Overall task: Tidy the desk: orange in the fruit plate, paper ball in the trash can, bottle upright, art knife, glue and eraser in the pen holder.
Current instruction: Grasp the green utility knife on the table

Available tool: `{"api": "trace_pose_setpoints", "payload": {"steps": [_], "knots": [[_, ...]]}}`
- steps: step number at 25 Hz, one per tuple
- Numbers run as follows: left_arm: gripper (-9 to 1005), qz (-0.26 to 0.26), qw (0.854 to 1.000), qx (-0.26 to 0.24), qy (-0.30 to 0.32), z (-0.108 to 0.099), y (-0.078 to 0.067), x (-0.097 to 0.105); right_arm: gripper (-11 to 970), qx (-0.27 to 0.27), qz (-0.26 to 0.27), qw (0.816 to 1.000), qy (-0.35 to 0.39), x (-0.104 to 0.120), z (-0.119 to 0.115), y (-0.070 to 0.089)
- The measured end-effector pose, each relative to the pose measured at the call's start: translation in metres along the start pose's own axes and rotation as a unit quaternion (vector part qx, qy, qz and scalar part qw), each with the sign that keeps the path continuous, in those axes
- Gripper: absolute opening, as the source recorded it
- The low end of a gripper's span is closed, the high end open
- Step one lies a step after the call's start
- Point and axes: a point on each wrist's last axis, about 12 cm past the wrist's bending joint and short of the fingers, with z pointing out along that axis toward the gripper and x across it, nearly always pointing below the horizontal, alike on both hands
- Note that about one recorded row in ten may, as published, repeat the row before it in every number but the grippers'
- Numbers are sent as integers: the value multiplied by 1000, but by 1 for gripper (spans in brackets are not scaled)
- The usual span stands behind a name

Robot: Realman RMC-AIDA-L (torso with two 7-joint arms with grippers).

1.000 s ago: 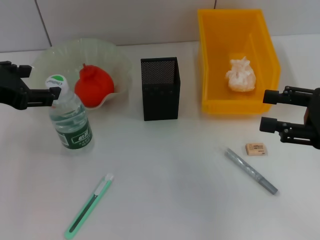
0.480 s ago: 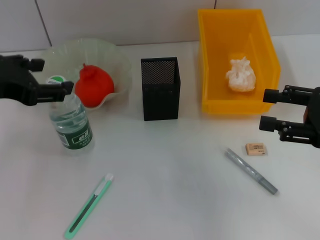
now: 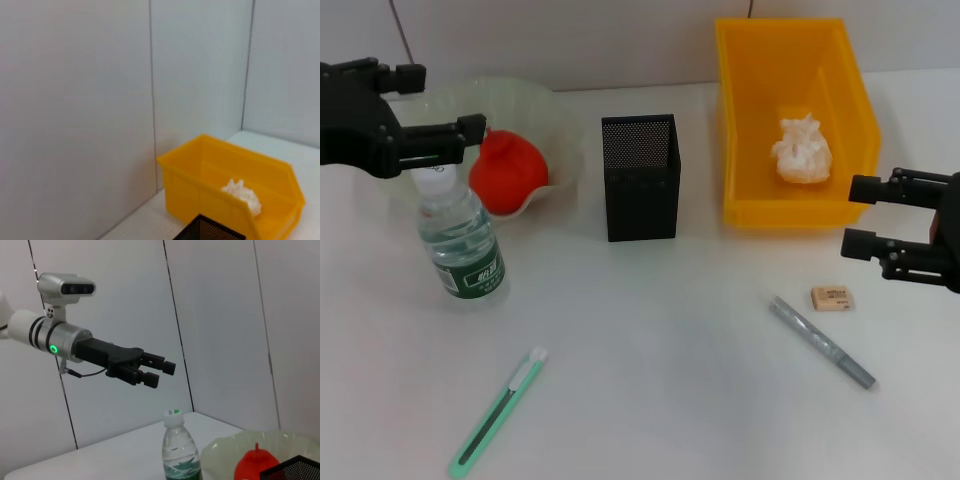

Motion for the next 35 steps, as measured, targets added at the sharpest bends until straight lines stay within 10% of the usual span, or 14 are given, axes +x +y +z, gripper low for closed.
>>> {"api": "trace_pose_setpoints", "payload": {"steps": [35], "knots": [[811, 56, 981, 184, -3, -3, -39, 21, 632, 7, 3, 1000, -2, 8, -2, 3]]}}
